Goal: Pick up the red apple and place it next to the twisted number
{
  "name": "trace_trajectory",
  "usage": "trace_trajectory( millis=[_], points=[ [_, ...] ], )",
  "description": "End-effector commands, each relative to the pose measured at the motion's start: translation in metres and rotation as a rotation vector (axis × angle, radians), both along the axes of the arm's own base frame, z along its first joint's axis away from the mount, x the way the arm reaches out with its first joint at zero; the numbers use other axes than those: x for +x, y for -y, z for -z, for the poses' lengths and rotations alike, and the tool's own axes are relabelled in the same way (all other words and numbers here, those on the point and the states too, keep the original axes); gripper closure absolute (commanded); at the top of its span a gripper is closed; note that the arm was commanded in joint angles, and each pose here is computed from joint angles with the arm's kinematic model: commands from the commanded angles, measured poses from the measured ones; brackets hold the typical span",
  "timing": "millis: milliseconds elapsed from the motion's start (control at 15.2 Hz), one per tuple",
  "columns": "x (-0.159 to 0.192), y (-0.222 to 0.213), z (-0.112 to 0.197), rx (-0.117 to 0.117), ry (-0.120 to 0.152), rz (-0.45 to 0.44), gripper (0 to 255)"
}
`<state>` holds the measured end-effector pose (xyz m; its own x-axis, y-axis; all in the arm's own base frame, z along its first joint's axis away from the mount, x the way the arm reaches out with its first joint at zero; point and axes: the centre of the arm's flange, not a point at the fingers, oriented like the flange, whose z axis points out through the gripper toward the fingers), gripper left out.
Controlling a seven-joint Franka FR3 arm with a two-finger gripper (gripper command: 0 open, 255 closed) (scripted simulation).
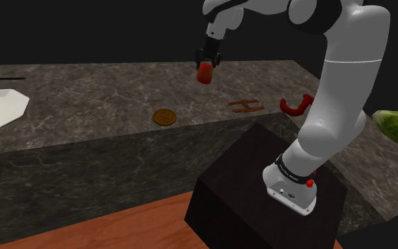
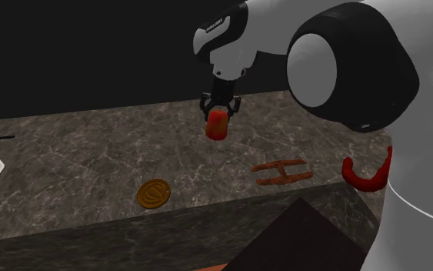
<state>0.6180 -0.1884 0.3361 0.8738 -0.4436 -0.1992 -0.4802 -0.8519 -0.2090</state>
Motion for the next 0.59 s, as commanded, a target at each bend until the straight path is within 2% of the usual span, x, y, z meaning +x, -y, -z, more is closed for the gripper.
trace_trajectory(
  millis=[0,528],
  points=[
    [0.001,0.0,-0.011,0.0,0.0,0.0,255],
    [0.001,0.0,-0.053,0.0,0.0,0.0,255]
  ],
)
